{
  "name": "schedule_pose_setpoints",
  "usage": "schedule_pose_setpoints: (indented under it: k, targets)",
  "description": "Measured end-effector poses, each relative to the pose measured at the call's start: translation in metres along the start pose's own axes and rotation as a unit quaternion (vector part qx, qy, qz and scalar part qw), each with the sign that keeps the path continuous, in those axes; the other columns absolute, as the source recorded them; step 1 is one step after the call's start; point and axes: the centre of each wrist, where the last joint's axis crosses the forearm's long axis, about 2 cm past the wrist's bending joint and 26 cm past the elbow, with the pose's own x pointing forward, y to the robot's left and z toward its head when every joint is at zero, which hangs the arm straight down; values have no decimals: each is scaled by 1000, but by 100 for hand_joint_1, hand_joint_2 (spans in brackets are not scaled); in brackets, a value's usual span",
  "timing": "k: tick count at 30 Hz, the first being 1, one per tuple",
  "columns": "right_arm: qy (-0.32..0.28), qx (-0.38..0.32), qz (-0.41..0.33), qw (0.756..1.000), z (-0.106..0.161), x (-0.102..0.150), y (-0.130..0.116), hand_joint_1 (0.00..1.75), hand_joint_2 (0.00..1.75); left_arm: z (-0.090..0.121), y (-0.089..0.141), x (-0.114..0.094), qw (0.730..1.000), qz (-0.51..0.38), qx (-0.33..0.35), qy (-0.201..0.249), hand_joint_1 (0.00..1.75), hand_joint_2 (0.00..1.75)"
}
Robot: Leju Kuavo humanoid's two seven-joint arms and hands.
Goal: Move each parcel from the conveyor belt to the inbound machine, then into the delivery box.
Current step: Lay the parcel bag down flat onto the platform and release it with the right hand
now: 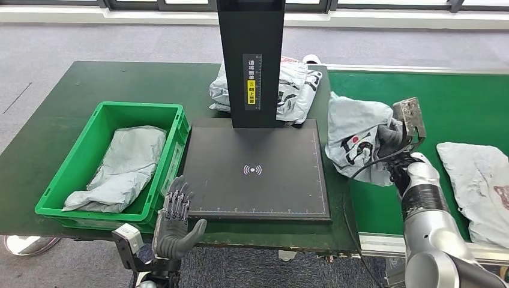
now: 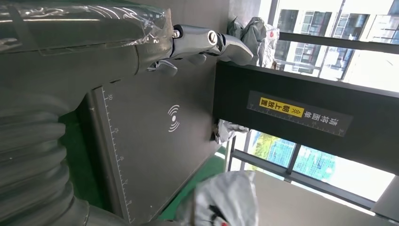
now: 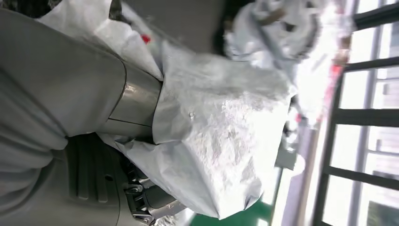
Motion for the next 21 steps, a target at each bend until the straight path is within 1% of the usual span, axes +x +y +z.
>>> schedule_pose_setpoints:
  k: [4, 9, 11, 14, 18, 21]
  targets:
    - [-50, -24, -26, 998, -9, 21, 2, 175, 175, -3, -1, -3, 1000, 2, -1, 0, 0, 175]
    - [-91, -23, -20, 995, -17, 45, 9, 175, 175, -7, -2, -7, 1000, 7, -5, 4, 0, 175]
    - [-93, -19, -7, 995, -21, 55, 16, 175, 175, -10, -3, -9, 1000, 9, -9, 4, 0, 175]
    - [-90, -4, 11, 996, -25, 62, 30, 175, 175, -13, -4, -10, 1000, 10, -14, 5, 0, 175]
    - [-85, 19, 29, 996, -29, 64, 47, 175, 175, -13, -4, -11, 1000, 11, -17, 8, 0, 175]
    - [-69, 42, 45, 996, -32, 59, 68, 175, 175, -13, -5, -12, 1000, 12, -23, 11, 0, 175]
